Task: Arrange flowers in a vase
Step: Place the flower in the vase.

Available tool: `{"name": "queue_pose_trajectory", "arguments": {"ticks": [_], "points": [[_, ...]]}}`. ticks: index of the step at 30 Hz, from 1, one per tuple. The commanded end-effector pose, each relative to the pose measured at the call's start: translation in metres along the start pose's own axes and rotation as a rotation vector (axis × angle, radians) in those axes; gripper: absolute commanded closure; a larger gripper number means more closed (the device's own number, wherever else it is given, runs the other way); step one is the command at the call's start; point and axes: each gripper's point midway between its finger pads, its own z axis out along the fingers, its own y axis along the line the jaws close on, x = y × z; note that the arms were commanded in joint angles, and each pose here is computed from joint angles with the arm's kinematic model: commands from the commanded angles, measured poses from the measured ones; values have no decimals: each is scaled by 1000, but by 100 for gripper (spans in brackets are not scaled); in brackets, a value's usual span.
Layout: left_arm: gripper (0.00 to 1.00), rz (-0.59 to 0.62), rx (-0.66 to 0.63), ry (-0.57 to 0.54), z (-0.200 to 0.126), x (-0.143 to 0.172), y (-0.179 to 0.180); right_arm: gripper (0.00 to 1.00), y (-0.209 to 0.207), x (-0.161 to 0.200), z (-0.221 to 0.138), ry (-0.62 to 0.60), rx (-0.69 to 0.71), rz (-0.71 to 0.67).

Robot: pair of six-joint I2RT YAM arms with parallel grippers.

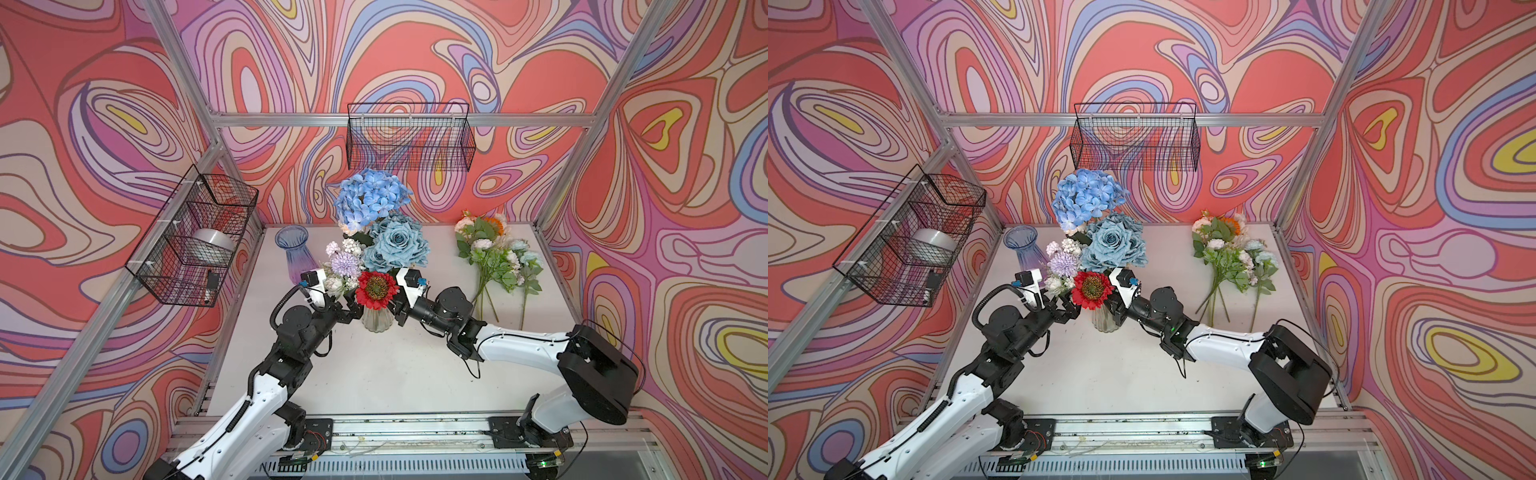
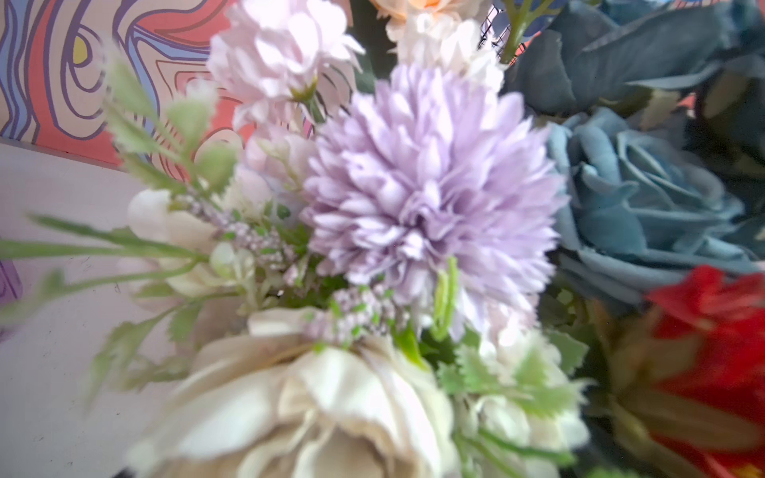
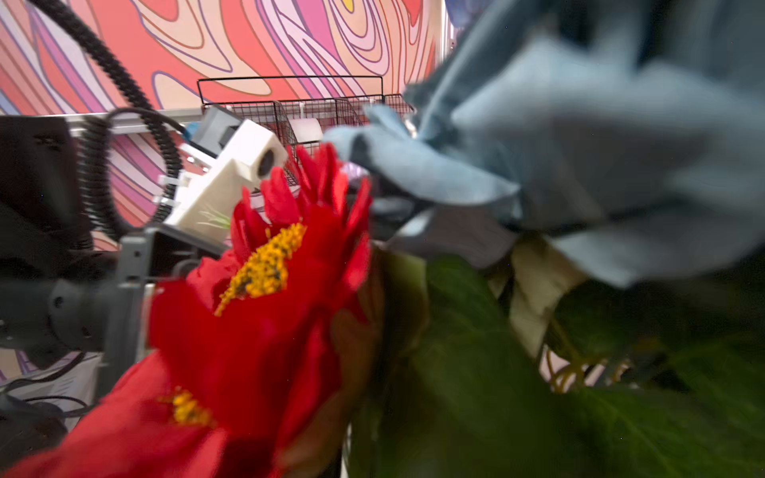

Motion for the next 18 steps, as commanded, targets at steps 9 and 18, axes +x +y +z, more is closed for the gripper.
{"name": "queue_pose_trajectory", "arguments": {"ticks": [9, 18], "points": [[0, 77, 67, 117, -11, 23, -15, 79, -6, -5, 18, -1, 21, 72], [0, 78, 192, 46, 20, 5, -45, 77, -4, 28, 16, 116, 9, 41]]}}
